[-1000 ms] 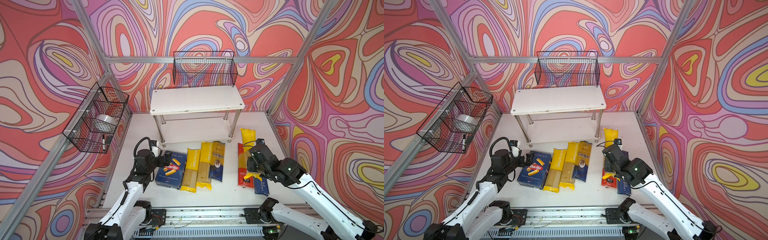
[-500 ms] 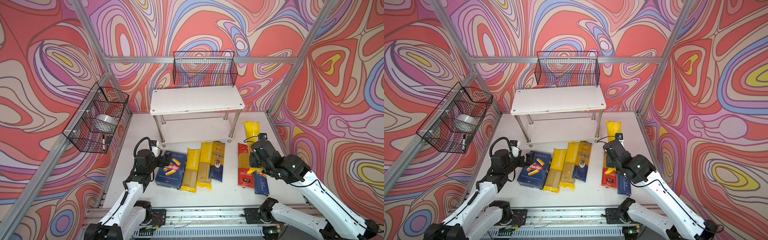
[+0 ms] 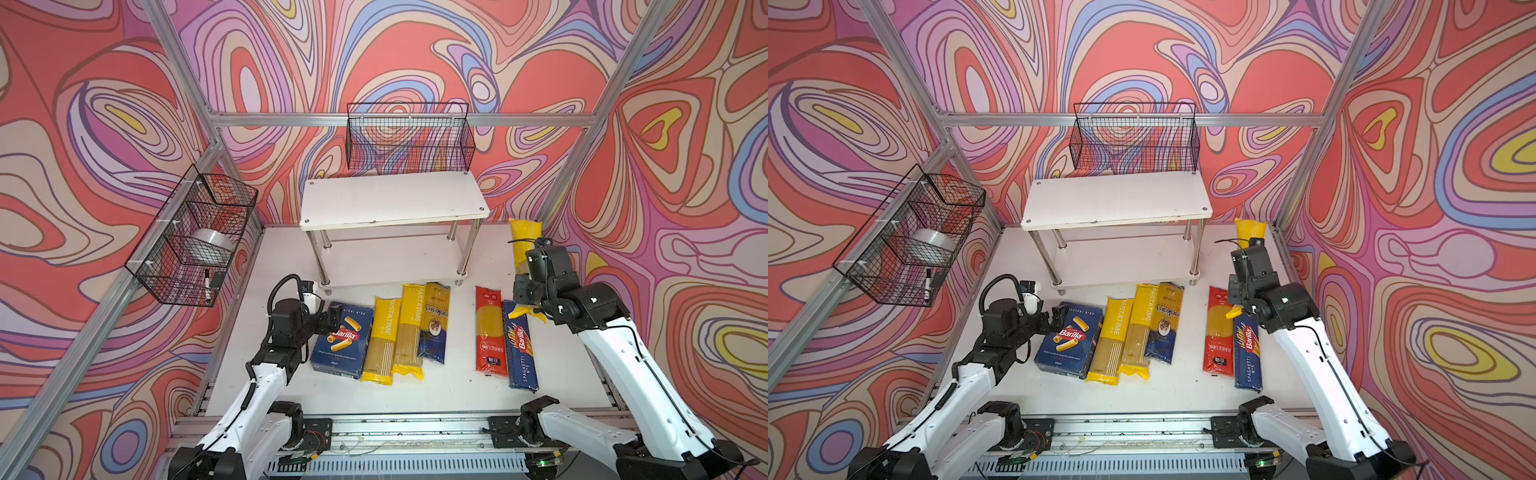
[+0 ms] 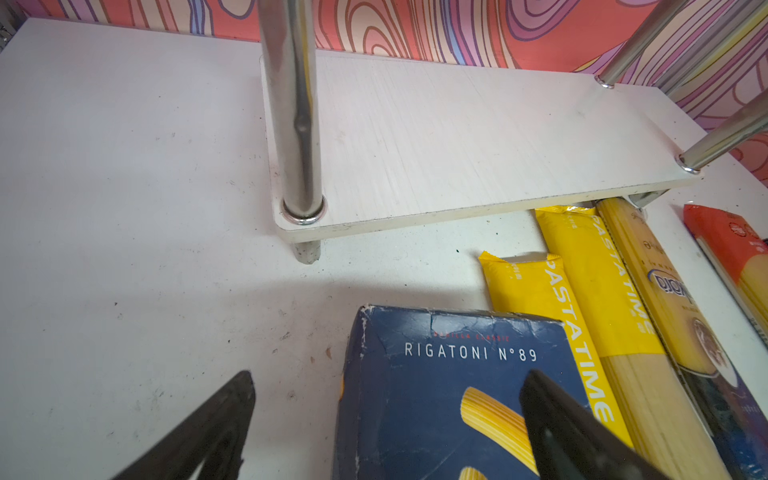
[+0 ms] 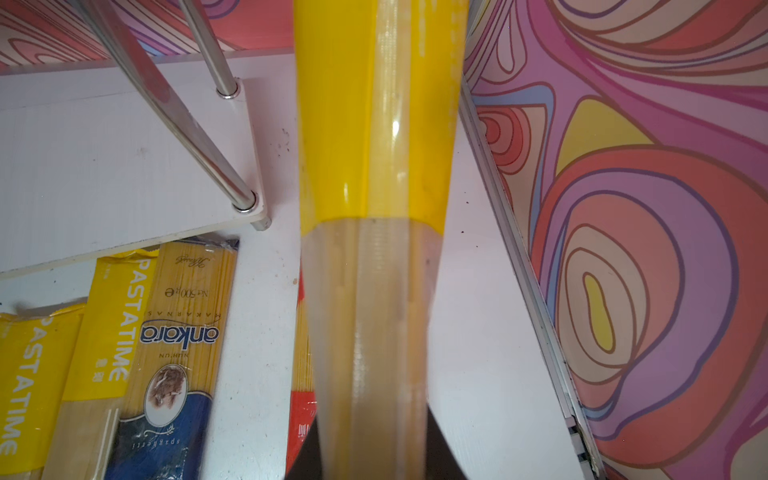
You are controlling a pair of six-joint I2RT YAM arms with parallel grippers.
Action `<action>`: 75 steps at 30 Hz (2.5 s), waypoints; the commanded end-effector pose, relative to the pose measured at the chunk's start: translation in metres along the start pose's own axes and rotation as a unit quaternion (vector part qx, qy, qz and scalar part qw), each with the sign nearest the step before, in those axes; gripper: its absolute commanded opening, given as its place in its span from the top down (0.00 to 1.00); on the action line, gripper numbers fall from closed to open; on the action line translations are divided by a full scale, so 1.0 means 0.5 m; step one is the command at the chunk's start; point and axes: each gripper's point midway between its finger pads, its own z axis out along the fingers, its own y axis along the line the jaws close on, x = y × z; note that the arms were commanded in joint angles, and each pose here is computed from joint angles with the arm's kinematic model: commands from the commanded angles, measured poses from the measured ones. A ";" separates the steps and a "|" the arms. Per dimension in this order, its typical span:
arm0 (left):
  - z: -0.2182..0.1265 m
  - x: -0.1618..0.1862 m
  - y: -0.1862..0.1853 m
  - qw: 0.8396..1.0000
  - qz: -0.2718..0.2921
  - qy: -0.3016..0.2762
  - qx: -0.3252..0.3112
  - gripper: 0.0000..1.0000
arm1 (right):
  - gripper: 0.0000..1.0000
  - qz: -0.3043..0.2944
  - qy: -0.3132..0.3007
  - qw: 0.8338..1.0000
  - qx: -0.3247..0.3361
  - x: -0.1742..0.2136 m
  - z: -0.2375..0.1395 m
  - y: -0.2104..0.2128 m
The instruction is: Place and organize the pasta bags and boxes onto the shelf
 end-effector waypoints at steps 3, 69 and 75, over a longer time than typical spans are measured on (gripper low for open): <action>-0.003 -0.015 -0.003 1.000 0.003 -0.004 -0.001 0.00 | 1.00 0.003 -0.109 0.993 -0.038 -0.162 -0.030 0.034; -0.003 -0.016 -0.002 1.000 0.003 -0.005 -0.001 0.00 | 1.00 -0.060 -0.085 0.971 -0.215 -0.378 -0.018 0.273; -0.003 -0.016 -0.003 1.000 0.003 -0.005 -0.001 0.00 | 1.00 -0.079 -0.082 0.972 -0.206 -0.356 -0.040 0.292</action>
